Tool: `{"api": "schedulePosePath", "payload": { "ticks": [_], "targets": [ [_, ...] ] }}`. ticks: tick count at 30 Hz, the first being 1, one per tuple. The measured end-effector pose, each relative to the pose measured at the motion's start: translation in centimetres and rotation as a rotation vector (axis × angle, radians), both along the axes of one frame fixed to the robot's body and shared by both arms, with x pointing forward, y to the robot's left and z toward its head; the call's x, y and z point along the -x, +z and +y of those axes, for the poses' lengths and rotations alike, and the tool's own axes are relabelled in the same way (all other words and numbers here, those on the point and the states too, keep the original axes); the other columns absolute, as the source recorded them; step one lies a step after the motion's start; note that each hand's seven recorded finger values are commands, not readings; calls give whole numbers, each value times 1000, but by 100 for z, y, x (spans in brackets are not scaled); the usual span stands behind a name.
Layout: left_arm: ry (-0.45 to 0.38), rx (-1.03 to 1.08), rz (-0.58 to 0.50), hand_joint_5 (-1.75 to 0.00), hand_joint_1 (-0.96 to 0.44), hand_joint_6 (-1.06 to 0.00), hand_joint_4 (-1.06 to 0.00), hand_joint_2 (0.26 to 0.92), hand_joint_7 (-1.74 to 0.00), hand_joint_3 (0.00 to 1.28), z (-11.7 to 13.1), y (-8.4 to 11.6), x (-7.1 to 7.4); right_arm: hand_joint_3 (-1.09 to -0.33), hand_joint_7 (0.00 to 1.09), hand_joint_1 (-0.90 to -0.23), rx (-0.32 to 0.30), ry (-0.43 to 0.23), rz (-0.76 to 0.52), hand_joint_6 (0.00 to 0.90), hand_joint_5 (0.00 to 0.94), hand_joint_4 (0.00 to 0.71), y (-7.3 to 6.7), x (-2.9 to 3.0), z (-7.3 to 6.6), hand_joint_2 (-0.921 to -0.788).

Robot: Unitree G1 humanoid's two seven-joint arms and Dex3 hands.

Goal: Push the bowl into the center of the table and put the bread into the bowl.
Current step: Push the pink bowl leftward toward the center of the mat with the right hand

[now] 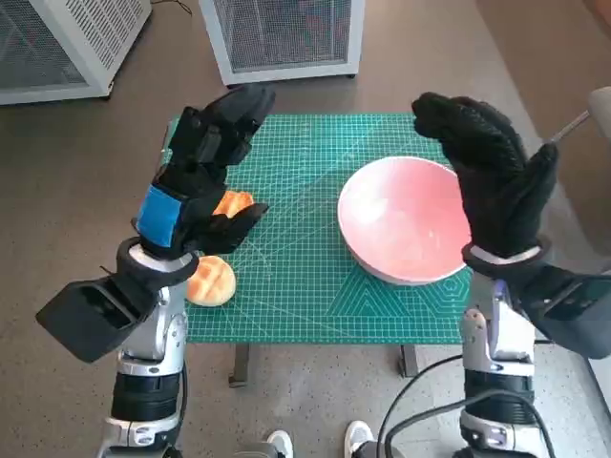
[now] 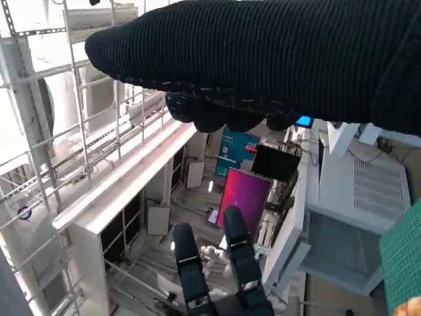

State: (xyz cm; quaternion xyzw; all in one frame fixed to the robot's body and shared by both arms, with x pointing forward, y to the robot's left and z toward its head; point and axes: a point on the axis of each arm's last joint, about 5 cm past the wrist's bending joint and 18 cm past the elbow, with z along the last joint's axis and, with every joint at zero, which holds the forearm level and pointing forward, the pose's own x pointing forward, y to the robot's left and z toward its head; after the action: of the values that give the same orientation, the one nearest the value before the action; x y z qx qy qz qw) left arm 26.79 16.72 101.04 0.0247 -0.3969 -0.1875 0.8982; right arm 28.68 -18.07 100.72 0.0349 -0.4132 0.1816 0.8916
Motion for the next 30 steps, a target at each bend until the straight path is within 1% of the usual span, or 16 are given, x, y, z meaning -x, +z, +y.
{"api": "schedulePosePath", "payload": {
  "ticks": [3,8,13,15,17,19,21,22,23,24,28,30],
  "targets": [
    [2,-3,1,-48,-541,1,-242,921,-663,379,1,-3,-1,-457,572,-417,-2,-36,16,160,0,395,-41,-27,-107,-920],
    [5,-7,0,-48,-546,1,-241,921,-661,383,0,-3,-1,-456,566,-418,-33,-95,37,168,0,392,-86,-74,-274,-921],
    [7,-11,-2,-49,-557,1,-240,921,-660,382,0,-5,-1,-463,552,-417,-58,-166,53,167,0,385,-121,-101,-419,-921],
    [9,-13,-2,-49,-561,1,-240,921,-658,382,0,-7,-2,-477,547,-417,-70,-192,59,159,0,376,-131,-107,-461,-921],
    [10,-13,-2,-50,-563,1,-240,921,-656,383,0,-11,-3,-492,568,-409,-87,-221,70,139,0,366,-148,-113,-505,-921],
    [10,-12,0,-50,-564,1,-239,921,-655,383,0,-15,-5,-521,611,-400,-101,-248,83,109,1,356,-168,-118,-542,-915],
    [12,-11,0,-50,-563,1,-239,921,-654,383,-1,-18,-6,-562,667,-389,-113,-275,100,72,2,350,-187,-124,-580,-905],
    [13,-11,1,-50,-562,1,-239,921,-654,383,-2,-20,-6,-569,677,-385,-123,-289,112,69,3,352,-201,-130,-600,-903],
    [13,-10,1,-50,-560,1,-239,921,-653,384,-2,-21,-7,-591,699,-381,-131,-303,125,61,5,356,-214,-137,-620,-895],
    [14,-9,1,-51,-559,1,-239,921,-649,384,-2,-23,-7,-607,715,-376,-138,-316,138,58,10,365,-226,-142,-639,-890],
    [17,-5,6,-51,-560,1,-239,921,-636,385,-4,-34,-12,-632,734,-366,-175,-367,200,57,17,382,-303,-164,-722,-881],
    [18,-3,7,-51,-559,1,-238,921,-632,385,-6,-37,-13,-648,717,-360,-194,-387,239,66,15,385,-350,-173,-759,-873]
  ]
}}
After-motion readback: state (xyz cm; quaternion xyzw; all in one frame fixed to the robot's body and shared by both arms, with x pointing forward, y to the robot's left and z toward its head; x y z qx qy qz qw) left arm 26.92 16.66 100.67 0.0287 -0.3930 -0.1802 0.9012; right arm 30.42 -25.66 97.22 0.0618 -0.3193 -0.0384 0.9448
